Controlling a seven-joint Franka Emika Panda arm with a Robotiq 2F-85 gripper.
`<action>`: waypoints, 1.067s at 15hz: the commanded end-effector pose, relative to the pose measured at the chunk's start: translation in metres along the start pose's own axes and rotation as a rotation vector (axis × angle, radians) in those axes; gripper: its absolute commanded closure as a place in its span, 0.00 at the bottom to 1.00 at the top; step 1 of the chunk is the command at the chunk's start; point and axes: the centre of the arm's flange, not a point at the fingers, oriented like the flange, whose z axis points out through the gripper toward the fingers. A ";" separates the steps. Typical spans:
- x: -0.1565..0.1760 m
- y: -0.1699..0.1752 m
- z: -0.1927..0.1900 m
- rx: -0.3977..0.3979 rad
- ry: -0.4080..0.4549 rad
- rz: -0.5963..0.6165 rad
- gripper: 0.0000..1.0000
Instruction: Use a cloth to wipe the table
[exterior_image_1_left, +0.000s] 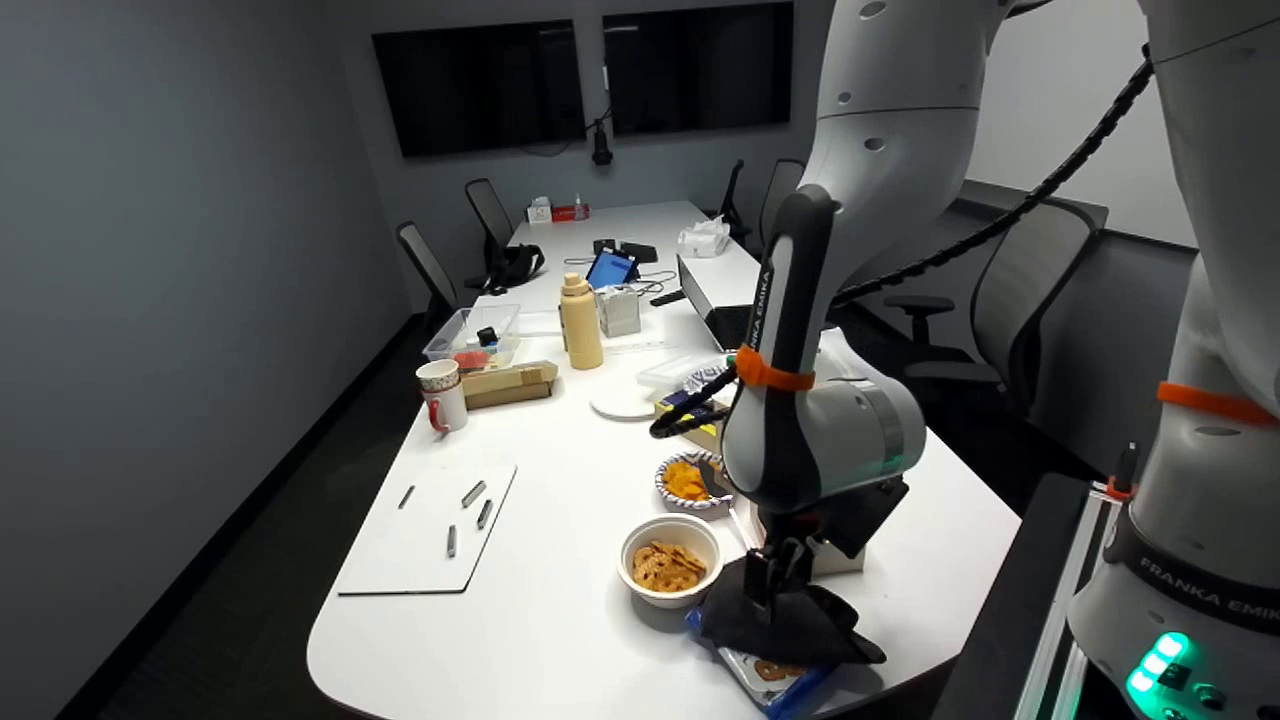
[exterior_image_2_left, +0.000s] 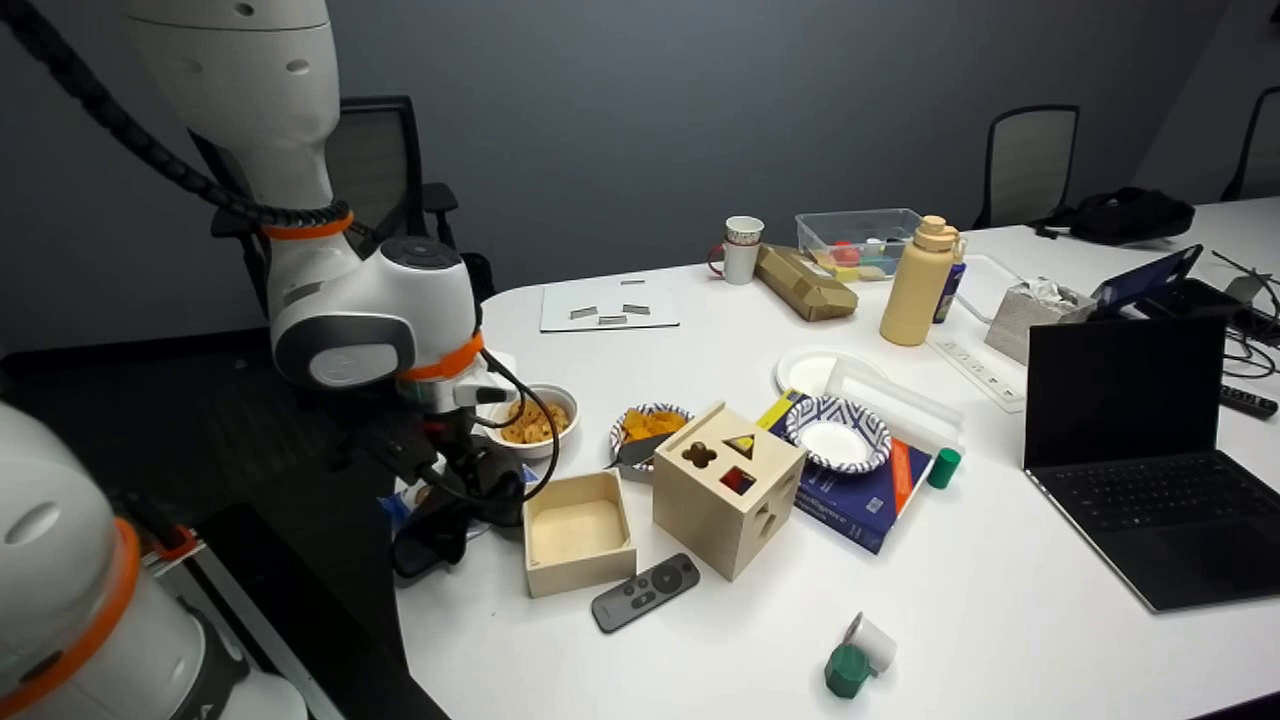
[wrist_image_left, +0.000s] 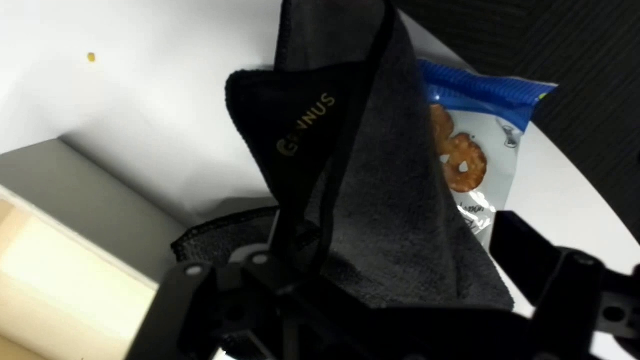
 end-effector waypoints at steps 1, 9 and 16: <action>0.000 0.002 0.026 -0.011 0.039 -0.012 0.00; 0.005 0.004 0.044 -0.037 0.045 -0.029 0.42; 0.005 0.000 0.023 -0.043 0.068 -0.038 0.96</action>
